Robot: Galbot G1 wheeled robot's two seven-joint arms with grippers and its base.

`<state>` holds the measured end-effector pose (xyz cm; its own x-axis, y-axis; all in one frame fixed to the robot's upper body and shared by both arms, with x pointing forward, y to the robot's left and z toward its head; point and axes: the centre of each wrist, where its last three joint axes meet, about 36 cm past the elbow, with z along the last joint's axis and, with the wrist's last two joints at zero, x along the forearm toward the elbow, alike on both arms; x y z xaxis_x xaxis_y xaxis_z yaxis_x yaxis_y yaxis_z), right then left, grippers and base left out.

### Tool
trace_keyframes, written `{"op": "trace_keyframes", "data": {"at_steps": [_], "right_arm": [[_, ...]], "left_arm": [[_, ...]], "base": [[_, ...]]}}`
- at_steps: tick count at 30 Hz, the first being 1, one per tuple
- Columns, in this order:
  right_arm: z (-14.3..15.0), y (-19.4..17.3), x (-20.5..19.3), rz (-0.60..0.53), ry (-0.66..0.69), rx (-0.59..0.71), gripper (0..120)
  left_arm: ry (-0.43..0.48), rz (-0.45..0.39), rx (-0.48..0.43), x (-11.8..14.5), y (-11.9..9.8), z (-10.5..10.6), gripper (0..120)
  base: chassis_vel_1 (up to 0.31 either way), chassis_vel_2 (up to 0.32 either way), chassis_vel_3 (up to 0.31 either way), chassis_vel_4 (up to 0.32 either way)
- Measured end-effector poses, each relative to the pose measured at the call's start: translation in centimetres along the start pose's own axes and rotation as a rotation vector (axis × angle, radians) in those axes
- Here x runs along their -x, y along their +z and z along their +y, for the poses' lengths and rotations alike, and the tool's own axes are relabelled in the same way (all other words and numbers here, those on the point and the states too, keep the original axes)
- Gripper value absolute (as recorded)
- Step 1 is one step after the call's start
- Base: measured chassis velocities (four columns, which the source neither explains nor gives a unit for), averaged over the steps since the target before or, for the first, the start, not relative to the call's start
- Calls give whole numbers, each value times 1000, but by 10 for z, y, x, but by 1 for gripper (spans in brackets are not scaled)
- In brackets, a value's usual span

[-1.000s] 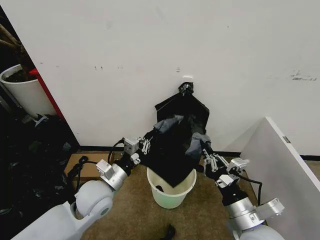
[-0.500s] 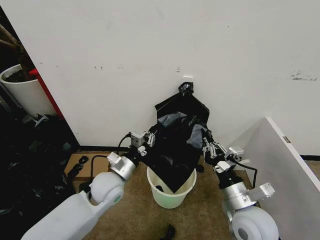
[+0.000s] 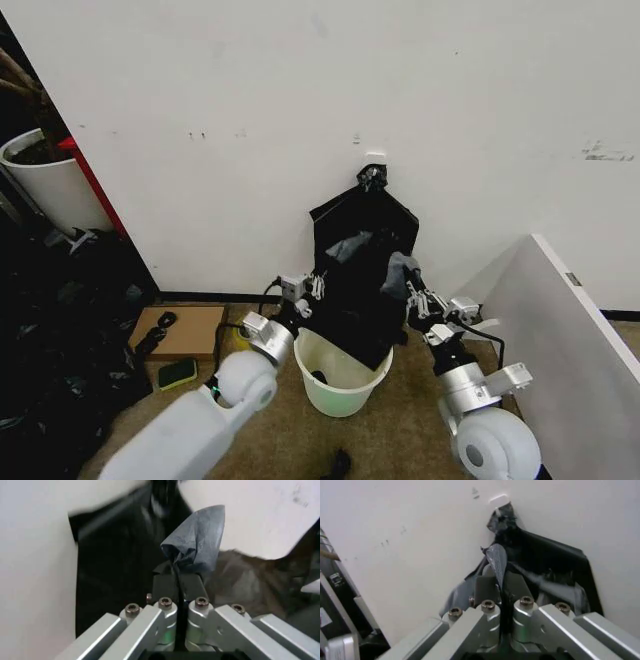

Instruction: Place the garbage bag over the trash bin.

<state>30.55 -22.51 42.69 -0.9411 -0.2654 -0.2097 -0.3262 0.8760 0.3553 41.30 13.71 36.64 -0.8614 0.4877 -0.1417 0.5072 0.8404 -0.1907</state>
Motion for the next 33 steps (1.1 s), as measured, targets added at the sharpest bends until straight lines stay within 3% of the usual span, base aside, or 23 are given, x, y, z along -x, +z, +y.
{"op": "trace_keyframes", "data": {"at_steps": [2,7,13,24,33], "right_arm": [[-3,7,-5,17,14,2,0],[1,19,-18,48,19,9,0],[16,41,-39,109,21,33,0],[33,66,-40,162,-8,53,0],[43,66,-46,170,-44,14,0]], "left_arm": [[-18,29,-12,-1,17,-8,0],[-38,45,-29,-13,18,-13,0],[-90,114,2,-66,20,-1,0],[-173,191,11,-115,31,0,1],[-195,179,32,-136,7,6,34]], "base": [[0,0,0,0],[0,0,0,0],[0,0,0,0],[0,0,0,0],[0,0,0,0]]}}
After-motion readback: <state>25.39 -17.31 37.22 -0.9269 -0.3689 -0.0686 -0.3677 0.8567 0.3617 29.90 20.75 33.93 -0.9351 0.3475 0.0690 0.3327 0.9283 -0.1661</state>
